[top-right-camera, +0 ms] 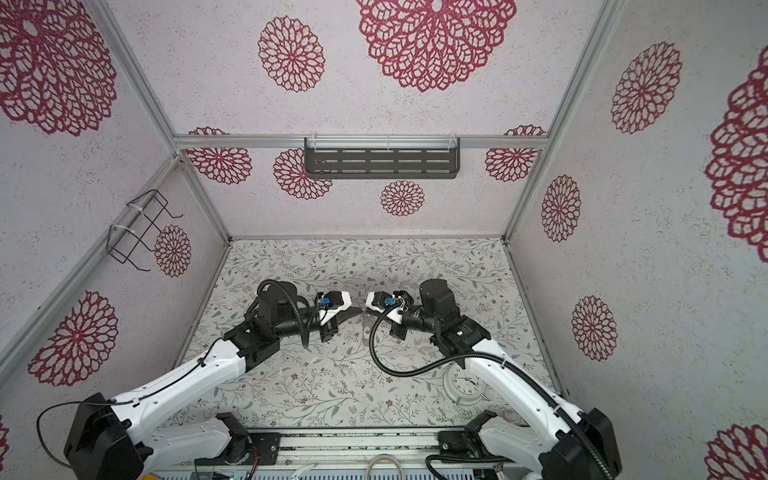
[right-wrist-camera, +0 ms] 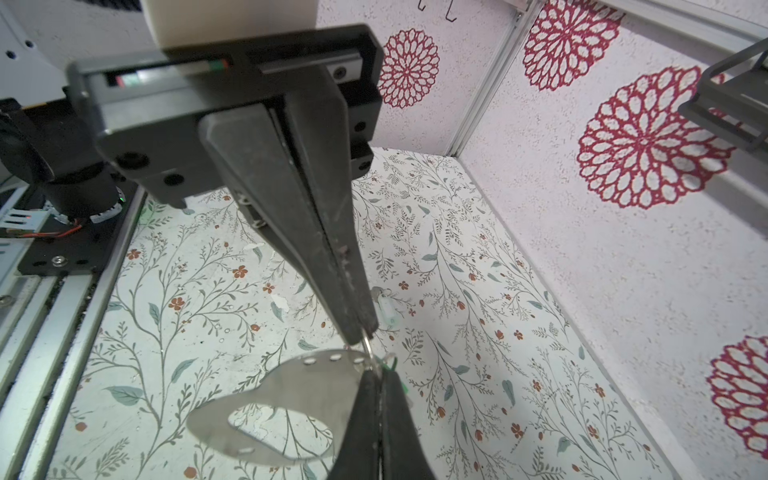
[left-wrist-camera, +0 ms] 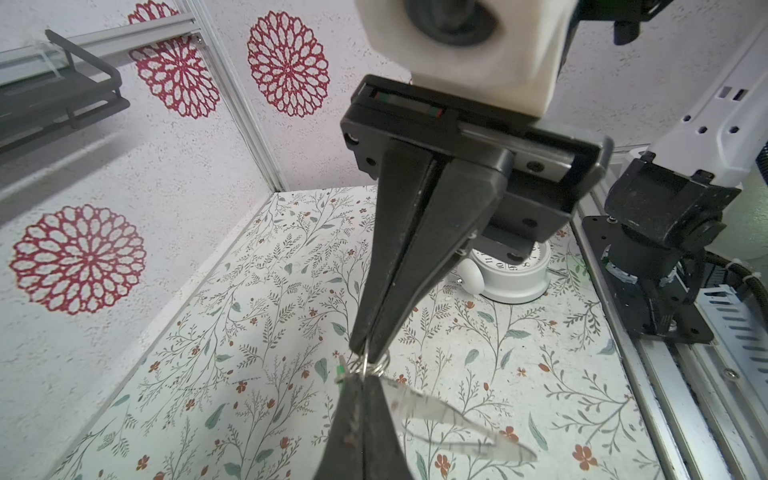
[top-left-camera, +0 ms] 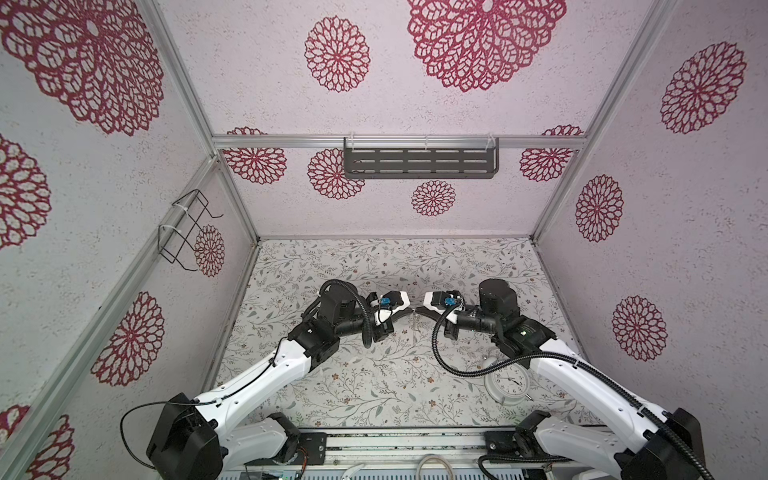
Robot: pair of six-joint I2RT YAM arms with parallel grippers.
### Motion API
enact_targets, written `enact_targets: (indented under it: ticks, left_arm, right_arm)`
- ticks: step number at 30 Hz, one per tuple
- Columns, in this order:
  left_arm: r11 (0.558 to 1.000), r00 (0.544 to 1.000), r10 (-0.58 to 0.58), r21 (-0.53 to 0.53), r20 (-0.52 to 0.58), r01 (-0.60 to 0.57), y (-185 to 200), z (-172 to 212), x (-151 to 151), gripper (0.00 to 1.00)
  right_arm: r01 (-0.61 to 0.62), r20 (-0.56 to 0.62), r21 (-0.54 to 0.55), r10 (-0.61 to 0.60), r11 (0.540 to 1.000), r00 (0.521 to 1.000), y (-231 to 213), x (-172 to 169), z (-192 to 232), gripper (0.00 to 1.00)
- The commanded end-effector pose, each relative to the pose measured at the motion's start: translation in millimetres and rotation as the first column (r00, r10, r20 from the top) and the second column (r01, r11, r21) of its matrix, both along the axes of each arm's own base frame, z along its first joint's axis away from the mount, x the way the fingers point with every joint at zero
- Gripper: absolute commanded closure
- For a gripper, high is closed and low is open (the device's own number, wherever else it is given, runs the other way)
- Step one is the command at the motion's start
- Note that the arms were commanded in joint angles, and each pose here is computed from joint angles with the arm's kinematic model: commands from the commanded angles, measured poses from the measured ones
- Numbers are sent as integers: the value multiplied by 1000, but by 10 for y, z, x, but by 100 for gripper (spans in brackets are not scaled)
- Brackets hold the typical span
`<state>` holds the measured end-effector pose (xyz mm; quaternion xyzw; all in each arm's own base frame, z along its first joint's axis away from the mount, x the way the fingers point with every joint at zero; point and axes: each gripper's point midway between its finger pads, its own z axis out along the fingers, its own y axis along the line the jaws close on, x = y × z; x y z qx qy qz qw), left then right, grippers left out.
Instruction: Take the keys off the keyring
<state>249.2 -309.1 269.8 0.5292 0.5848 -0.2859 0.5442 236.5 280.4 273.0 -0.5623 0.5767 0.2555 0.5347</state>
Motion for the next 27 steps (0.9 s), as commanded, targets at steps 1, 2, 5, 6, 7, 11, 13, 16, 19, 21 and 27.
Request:
enact_targets:
  ticks: [1, 2, 5, 6, 7, 11, 13, 16, 19, 21, 27]
  left_arm:
    - [998, 998, -55, -12, -17, 54, -31, 86, -68, 100]
    - [998, 998, -59, -11, -21, 59, -31, 88, -71, 100]
    - [997, 997, -71, -6, -34, 71, -36, 82, -73, 100]
    - [997, 996, -78, -6, -38, 78, -33, 85, -74, 100]
    - [996, 995, -91, -8, -49, 90, -35, 83, -83, 100]
    - [992, 989, -129, -12, -75, 129, -51, 92, -120, 100]
    - [991, 988, -134, -11, -83, 133, -53, 88, -119, 100]
    - [991, 988, -131, -9, -84, 131, -51, 89, -115, 100]
    - [991, 987, -132, -2, -90, 132, -51, 77, -105, 100]
    - [991, 986, -133, 5, -98, 134, -55, 60, -100, 100]
    - [992, 991, -103, 64, -91, 109, -33, 10, -25, 73]
  right_arm:
    - [-27, 46, 37, 25, 999, 999, 13, -66, 186, 99]
    - [-31, 44, 37, 29, 999, 999, 16, -74, 185, 100]
    - [-36, 36, 36, 35, 999, 999, 19, -83, 169, 100]
    - [-34, 38, 35, 33, 999, 999, 16, -80, 173, 100]
    - [-32, 38, 34, 31, 999, 999, 16, -77, 168, 100]
    - [-12, 54, 33, 11, 999, 998, 1, -45, 155, 86]
    - [-12, 57, 31, 11, 999, 998, -2, -46, 149, 86]
    - [-24, 53, 31, 22, 999, 998, 5, -66, 143, 93]
    - [-32, 50, 31, 30, 999, 998, 8, -81, 137, 99]
    - [-34, 48, 31, 33, 999, 998, 7, -90, 136, 100]
    - [-25, 35, 17, 25, 1000, 999, -6, -84, 80, 100]
